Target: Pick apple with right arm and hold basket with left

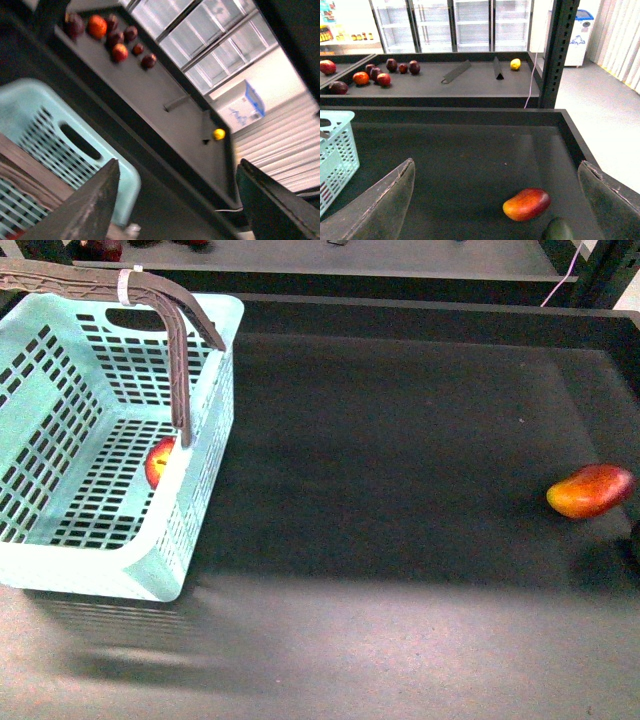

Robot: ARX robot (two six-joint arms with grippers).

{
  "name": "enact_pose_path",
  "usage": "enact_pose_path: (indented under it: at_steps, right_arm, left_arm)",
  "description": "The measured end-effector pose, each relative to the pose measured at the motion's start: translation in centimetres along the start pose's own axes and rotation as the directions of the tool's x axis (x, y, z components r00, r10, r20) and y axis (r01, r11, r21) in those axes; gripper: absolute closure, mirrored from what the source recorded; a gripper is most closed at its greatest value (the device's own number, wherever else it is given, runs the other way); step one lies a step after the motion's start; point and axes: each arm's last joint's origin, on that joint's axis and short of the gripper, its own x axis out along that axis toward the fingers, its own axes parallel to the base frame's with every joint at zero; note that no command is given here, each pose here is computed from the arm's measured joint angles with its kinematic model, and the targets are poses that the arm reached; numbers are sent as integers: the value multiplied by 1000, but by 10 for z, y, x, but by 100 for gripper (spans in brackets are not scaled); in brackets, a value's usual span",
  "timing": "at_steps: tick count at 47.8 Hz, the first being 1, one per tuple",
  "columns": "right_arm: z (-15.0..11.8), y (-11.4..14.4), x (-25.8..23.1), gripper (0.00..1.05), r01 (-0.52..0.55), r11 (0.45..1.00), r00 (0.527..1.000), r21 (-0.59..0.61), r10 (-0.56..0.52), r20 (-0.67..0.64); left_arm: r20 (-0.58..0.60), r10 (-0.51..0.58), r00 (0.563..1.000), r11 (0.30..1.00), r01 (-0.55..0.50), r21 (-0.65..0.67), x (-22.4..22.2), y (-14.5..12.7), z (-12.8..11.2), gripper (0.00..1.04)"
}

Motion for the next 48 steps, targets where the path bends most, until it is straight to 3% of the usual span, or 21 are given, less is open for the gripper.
enact_pose_path:
  at_steps: [4, 6, 12, 14, 48]
  right_arm:
    - [0, 0, 0, 9, 0, 1000, 1000, 0, 0, 0]
    - [0, 0, 0, 9, 0, 1000, 1000, 0, 0, 0]
    - [0, 0, 0, 9, 0, 1000, 1000, 0, 0, 0]
    - [0, 0, 0, 9, 0, 1000, 1000, 0, 0, 0]
    - [0, 0, 0, 9, 0, 1000, 1000, 0, 0, 0]
  left_arm:
    - [53, -29, 998, 937, 9, 350, -26, 9, -2, 57]
    - [65, -33, 997, 895, 1, 445, -40, 13, -4, 68]
    - [33, -31, 999, 835, 7, 550, -69, 33, -16, 97]
    - [36, -25, 999, 832, 0, 555, -74, 35, -17, 102]
    - [50, -30, 998, 818, -4, 576, -150, 55, -43, 101]
